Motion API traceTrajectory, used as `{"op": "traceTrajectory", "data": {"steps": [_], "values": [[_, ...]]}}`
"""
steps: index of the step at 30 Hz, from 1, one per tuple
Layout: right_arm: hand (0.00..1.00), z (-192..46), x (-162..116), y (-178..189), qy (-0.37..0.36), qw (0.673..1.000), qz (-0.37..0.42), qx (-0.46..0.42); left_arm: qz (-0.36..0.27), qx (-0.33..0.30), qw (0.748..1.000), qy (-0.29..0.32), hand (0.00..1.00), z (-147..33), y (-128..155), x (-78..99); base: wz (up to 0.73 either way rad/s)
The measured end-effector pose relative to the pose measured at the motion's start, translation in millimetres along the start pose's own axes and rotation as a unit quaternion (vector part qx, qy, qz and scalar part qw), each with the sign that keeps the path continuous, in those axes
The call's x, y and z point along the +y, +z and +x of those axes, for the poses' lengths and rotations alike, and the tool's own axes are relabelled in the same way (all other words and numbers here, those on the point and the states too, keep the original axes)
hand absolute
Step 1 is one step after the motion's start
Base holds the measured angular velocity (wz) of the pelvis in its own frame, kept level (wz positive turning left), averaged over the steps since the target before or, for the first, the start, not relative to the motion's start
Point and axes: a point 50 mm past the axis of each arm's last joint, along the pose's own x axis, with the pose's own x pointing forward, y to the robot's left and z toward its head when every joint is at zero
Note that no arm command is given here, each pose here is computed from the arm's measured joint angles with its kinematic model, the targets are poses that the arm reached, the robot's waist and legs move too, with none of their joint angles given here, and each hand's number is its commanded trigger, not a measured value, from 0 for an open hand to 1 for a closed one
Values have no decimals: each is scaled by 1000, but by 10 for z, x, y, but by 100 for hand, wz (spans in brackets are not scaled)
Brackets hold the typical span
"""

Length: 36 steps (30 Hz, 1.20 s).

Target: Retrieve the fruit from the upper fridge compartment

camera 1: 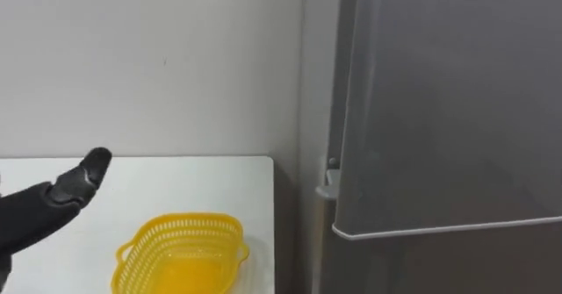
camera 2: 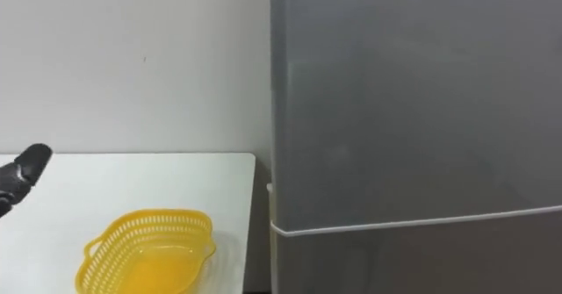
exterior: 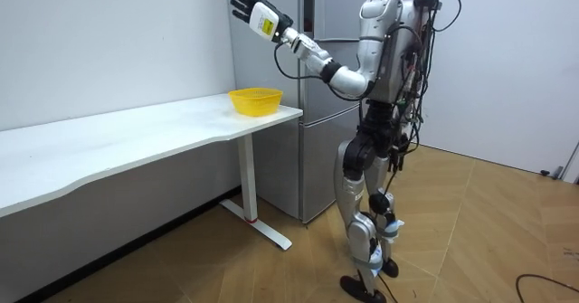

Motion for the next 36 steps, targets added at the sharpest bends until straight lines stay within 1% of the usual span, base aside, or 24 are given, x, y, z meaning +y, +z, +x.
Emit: {"op": "traceTrajectory", "data": {"steps": [2,6,8,13,18,20,23,26,36], "values": [[0,0,5,-14,2,1000,-15,6,-19,10,999,-37,0,2,-26,-75,-10],[0,0,13,-25,10,1000,-20,13,-38,34,994,-96,0,-15,-86,-195,-8],[0,0,12,-37,11,999,-26,24,-51,53,988,-138,0,-34,-133,-287,-6],[0,-1,10,-58,11,999,-29,35,-63,74,973,-210,0,-69,-187,-447,-4],[0,-2,-17,-8,7,999,-29,34,-77,78,955,-277,0,-71,-183,-613,-6],[0,-5,-34,4,5,999,-29,36,-84,66,946,-306,0,-59,-136,-692,0],[0,-9,-55,0,2,999,-28,38,-88,50,938,-332,0,-47,-76,-749,-1],[0,-14,-78,-11,-1,999,-28,40,-89,45,933,-346,0,-48,-62,-767,0],[0,-19,-123,28,-17,999,-30,36,-90,42,925,-366,0,-58,-54,-786,-1]]}}
